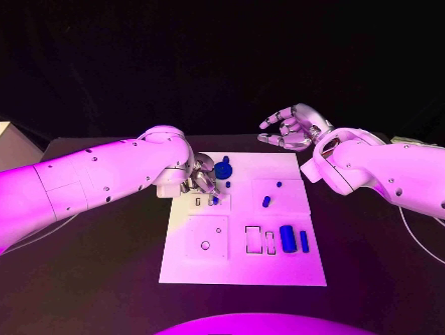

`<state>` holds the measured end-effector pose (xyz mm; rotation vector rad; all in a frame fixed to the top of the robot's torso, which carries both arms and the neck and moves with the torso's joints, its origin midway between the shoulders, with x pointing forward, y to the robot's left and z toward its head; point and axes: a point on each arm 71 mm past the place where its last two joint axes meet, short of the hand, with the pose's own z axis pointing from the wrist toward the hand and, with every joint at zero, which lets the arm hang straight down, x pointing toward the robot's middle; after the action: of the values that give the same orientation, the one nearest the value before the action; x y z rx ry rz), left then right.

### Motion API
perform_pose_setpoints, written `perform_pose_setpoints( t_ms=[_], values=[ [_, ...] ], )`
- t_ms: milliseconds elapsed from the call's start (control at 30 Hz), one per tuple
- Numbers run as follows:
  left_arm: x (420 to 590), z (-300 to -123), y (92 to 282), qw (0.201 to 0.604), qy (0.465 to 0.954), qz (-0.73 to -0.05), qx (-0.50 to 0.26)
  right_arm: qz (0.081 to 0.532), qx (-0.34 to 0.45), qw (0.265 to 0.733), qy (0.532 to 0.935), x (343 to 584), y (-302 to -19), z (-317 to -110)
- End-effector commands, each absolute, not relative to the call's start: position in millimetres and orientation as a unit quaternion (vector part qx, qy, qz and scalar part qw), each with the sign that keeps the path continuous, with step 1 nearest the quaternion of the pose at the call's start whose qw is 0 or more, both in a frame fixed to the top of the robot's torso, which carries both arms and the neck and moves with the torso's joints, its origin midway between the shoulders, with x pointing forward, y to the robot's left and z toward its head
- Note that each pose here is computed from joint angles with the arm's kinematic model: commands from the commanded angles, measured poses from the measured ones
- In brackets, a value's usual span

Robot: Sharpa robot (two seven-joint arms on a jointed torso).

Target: Assemble the parts on the task board

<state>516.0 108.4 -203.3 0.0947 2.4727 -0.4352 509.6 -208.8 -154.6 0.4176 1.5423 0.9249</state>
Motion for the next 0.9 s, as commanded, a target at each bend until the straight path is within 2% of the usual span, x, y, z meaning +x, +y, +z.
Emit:
perform_pose_setpoints(
  t_ms=[33, 533, 900],
  values=[
    [514.0, -204.9, 106.8, 0.292, 0.941, -0.169, 0.039, 0.402, 0.174, 0.598, 0.671, 508.7, -207.0, -155.3],
    [515.0, -206.9, 108.7, 0.290, 0.942, -0.166, 0.036, 0.402, 0.174, 0.596, 0.673, 508.6, -206.3, -156.0],
    [515.2, -205.4, 113.0, 0.301, 0.934, -0.191, -0.004, 0.400, 0.174, 0.591, 0.679, 508.7, -206.6, -158.5]
  ],
)
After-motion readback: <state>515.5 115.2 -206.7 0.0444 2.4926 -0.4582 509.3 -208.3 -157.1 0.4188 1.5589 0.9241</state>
